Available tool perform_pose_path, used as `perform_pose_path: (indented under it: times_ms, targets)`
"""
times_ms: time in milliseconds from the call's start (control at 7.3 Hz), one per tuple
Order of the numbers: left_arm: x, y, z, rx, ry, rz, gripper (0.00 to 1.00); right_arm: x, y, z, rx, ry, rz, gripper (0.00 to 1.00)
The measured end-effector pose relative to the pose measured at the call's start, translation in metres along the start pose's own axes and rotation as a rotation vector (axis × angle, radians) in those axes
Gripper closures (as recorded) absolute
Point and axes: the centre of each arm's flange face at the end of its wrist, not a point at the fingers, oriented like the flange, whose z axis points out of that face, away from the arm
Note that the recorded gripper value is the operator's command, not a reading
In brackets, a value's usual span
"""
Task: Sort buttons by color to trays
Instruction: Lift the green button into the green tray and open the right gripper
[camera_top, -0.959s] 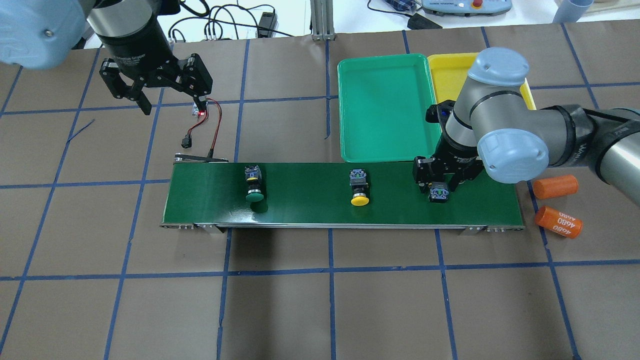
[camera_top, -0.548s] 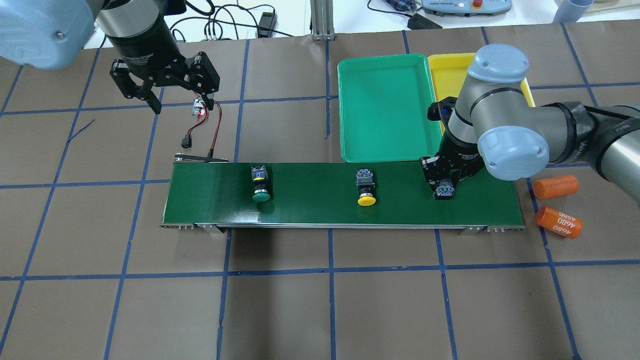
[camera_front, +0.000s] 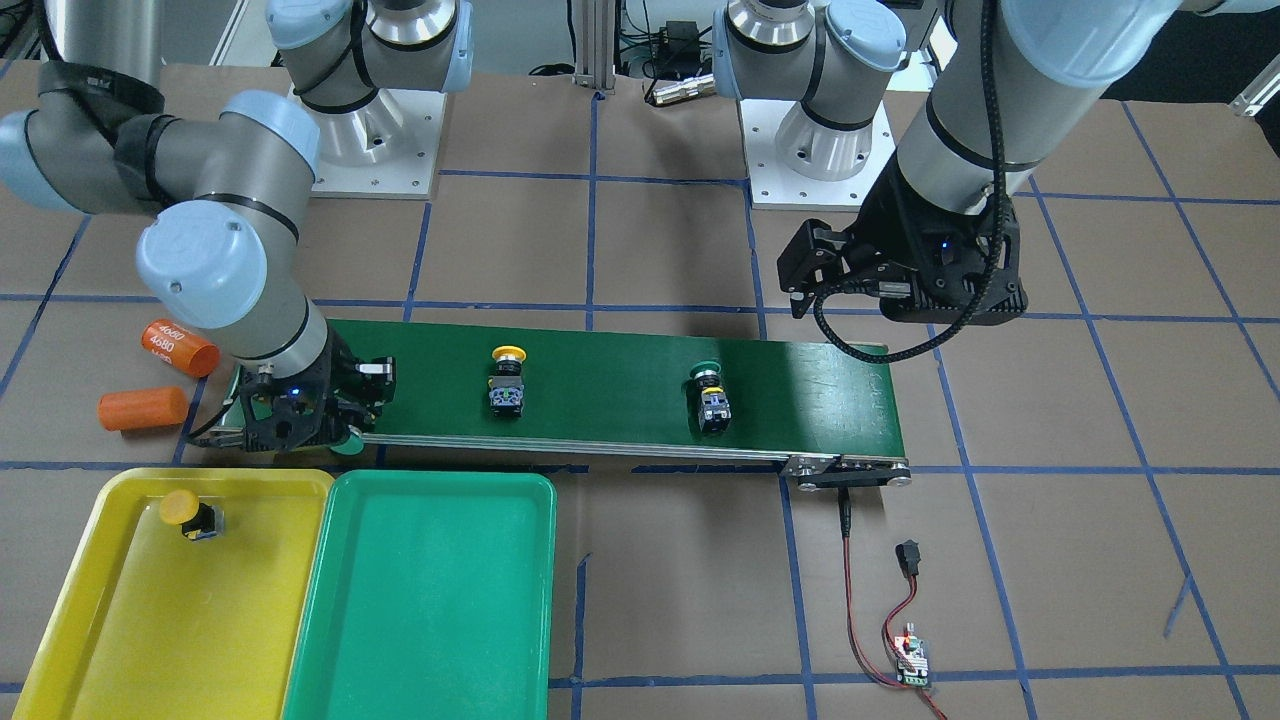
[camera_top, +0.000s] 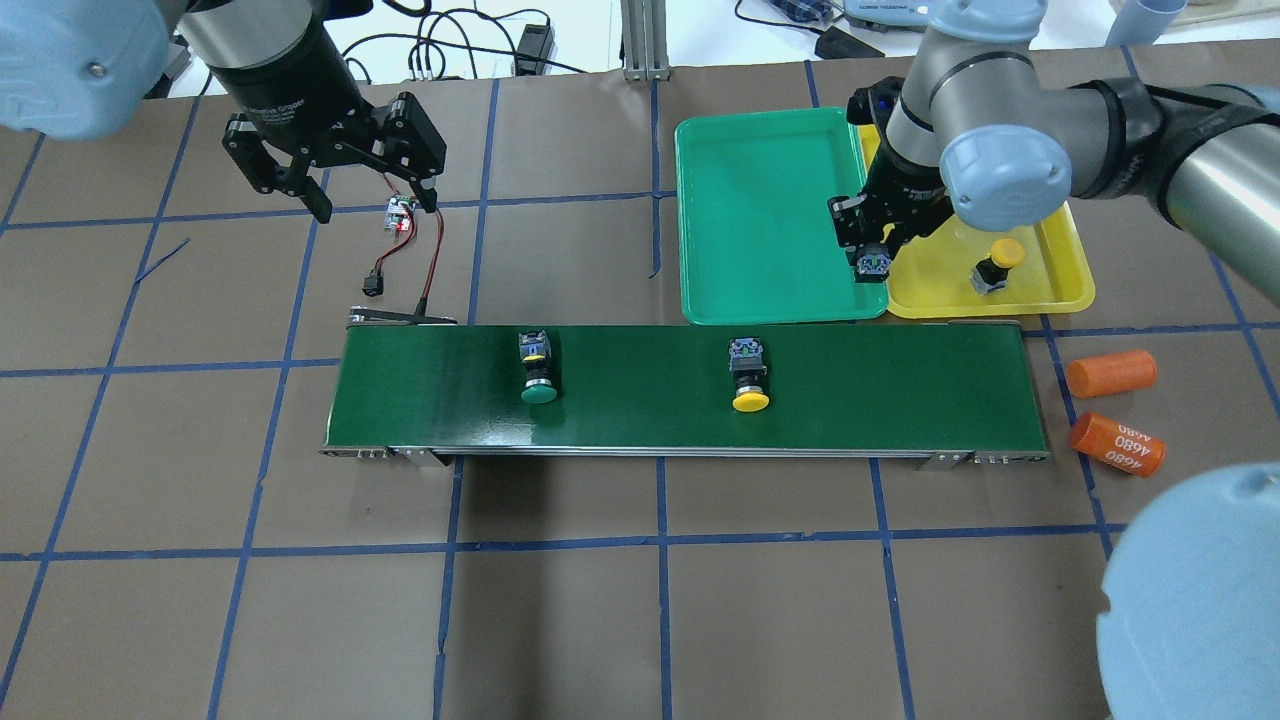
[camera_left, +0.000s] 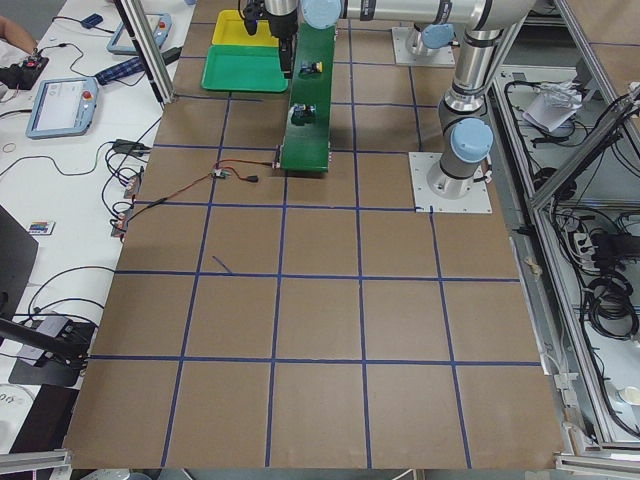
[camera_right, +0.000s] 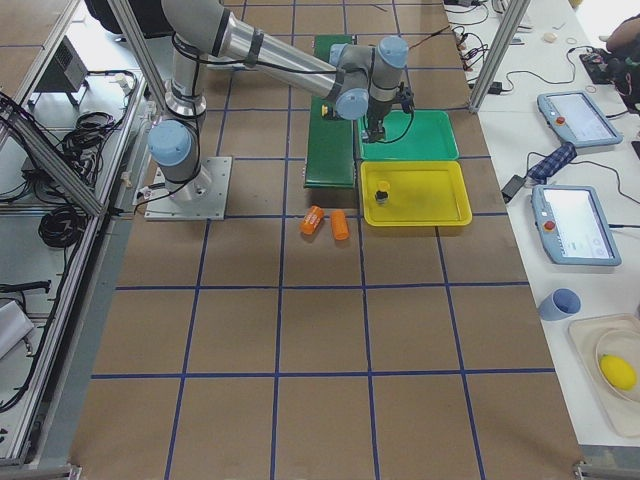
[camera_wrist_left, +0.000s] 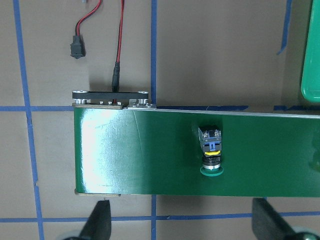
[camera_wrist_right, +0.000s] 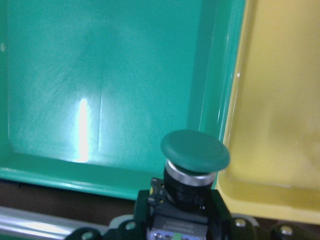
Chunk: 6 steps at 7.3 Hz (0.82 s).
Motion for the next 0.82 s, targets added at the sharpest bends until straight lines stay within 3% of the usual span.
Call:
perform_pose_path:
  times_ms: [137, 274, 411, 822]
  targets:
    - [0.000, -0.001, 0.000, 0.005, 0.000, 0.001, 0.00, 0.002, -0.021, 0.006, 0.022, -0.003, -0.003, 0.54]
    - [0.000, -0.002, 0.001, 0.011, 0.001, 0.002, 0.00, 0.003, -0.037, 0.017, 0.043, -0.015, -0.005, 0.11]
    - [0.000, -0.003, 0.001, 0.015, 0.001, 0.002, 0.00, 0.002, -0.045, 0.024, 0.056, -0.034, -0.003, 0.00]
    - [0.000, -0.006, 0.004, 0.015, 0.002, 0.000, 0.00, 0.003, -0.044, 0.026, 0.055, -0.040, 0.001, 0.00]
